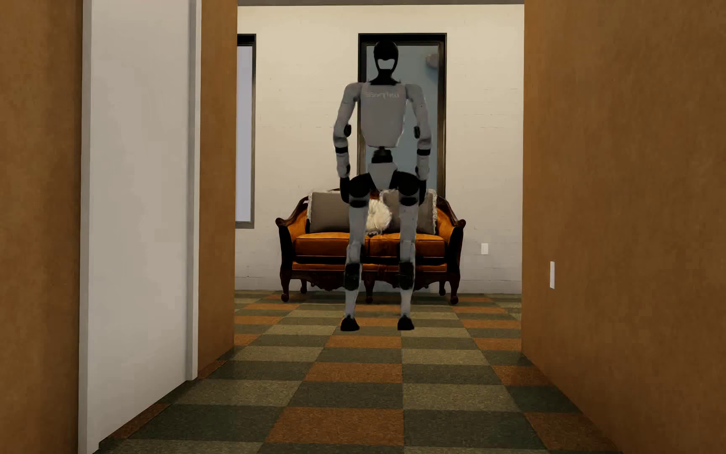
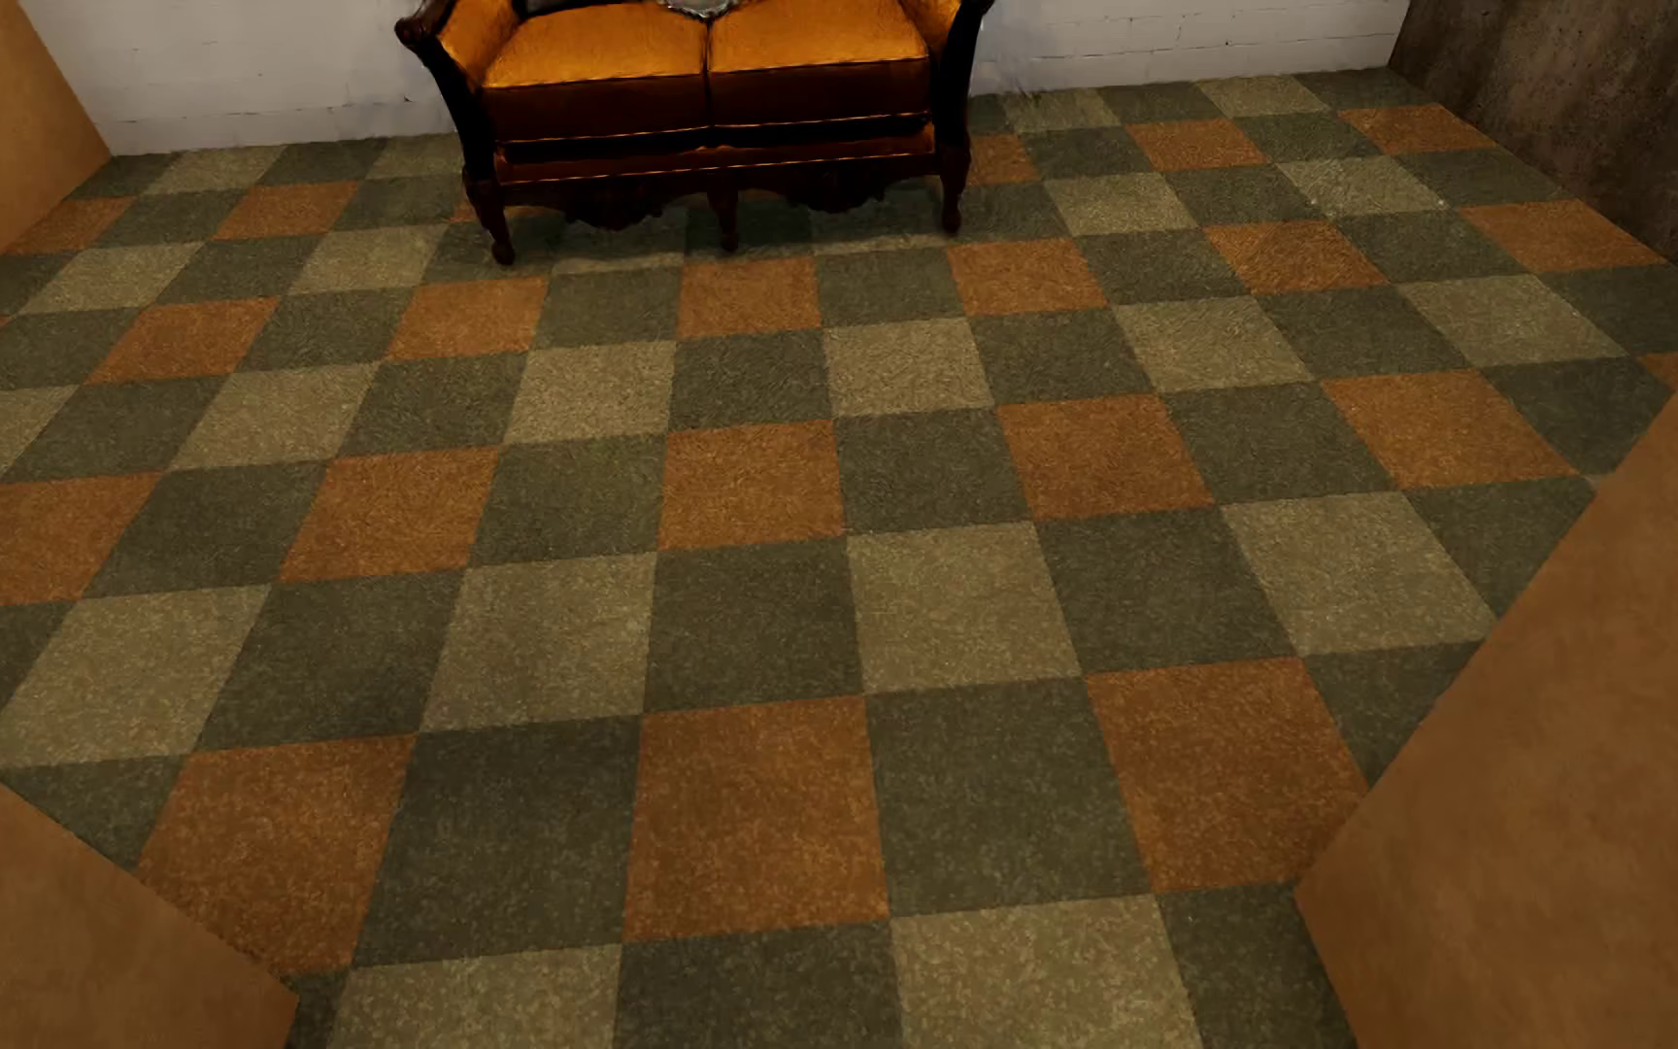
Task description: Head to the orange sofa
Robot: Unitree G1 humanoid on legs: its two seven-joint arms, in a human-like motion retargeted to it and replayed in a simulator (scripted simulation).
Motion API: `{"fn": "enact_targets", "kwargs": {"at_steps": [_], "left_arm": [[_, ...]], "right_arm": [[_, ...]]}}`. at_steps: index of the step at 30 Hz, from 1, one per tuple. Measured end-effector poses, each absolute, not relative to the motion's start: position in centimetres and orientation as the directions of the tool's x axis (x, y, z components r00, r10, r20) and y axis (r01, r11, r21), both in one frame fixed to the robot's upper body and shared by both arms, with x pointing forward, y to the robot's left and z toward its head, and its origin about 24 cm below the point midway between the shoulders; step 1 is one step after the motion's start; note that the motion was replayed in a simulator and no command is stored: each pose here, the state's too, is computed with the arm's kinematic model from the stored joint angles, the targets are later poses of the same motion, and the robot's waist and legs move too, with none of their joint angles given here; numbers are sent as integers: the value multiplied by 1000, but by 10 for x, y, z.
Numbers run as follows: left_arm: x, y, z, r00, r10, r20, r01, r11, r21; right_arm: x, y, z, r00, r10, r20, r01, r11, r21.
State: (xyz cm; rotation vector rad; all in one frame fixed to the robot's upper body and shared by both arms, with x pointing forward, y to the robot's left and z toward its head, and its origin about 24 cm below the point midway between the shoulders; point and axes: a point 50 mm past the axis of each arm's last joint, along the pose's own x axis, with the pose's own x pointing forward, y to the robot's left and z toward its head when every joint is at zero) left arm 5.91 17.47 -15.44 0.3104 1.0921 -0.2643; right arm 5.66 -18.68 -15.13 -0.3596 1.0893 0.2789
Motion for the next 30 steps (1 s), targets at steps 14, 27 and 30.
{"fn": "enact_targets", "kwargs": {"at_steps": [14,27,30], "left_arm": [[62,175,-154,445,-59,-893,364,924,120],[32,188,-157,379,-1,-925,291,949,119],[34,193,-153,405,14,-914,270,954,134]], "right_arm": [[59,-186,-151,443,48,-895,-399,905,-149],[41,-185,-153,409,36,-912,-362,924,-126],[38,-189,-154,393,25,-919,-371,919,-133]]}}
